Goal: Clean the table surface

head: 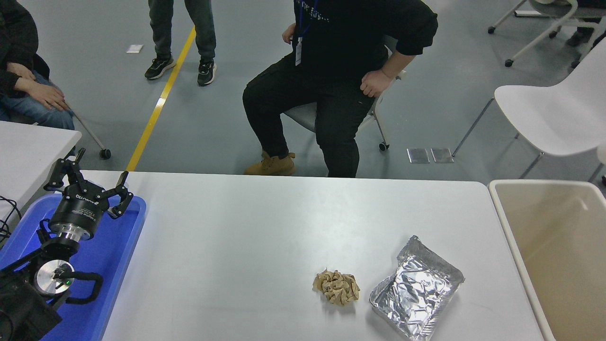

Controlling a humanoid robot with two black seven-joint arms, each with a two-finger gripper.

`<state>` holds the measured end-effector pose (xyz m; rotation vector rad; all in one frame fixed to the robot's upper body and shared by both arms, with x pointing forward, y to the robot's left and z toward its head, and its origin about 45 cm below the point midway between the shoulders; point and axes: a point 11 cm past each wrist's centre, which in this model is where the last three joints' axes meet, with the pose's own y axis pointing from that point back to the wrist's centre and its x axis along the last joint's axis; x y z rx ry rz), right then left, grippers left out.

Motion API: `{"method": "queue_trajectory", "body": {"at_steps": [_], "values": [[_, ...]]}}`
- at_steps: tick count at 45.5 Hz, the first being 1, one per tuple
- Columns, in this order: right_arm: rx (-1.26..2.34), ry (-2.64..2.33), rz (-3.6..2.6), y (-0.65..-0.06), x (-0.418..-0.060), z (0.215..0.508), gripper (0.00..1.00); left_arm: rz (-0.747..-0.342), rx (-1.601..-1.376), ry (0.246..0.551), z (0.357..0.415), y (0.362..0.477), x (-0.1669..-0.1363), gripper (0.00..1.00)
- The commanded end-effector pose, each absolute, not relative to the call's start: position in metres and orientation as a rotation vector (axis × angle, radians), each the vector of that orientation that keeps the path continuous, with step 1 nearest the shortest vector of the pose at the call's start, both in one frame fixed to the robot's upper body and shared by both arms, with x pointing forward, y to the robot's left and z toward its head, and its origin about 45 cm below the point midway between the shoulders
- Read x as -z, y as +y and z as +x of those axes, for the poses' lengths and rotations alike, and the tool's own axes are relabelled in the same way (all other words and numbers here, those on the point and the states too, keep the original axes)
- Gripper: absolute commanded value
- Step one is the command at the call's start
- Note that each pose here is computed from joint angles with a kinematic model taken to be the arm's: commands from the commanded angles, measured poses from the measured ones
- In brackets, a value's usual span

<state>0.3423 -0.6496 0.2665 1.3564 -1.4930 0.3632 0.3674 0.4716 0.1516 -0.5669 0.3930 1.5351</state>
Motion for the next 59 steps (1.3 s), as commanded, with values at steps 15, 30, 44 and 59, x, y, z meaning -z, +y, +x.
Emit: {"method": "queue_trajectory", "body": {"at_steps": [15,30,44,59], "values": [[-0.034,-1.468,1.14,-0.664,-0.193,0.295,0.0,-0.568,-1.534,0.394,0.3675,0.471,-0.1513,1.0],[0.071,-1.414,1.204,-0.617,-0.119,0.289,0.0,-0.567,-1.535,0.393,0.3674,0.472,-0.1517,1.0],[0.056,-1.403,1.182,-0.559,-0.069,0.303,0.0,-0.568,-1.534,0.394,0.3675,0.471,-0.1513,1.0],[0.086,-1.394,1.15,-0.534,-0.051,0.305,0.0,-0.567,-1.535,0.393,0.3674,0.472,-0.1517,1.0]]}}
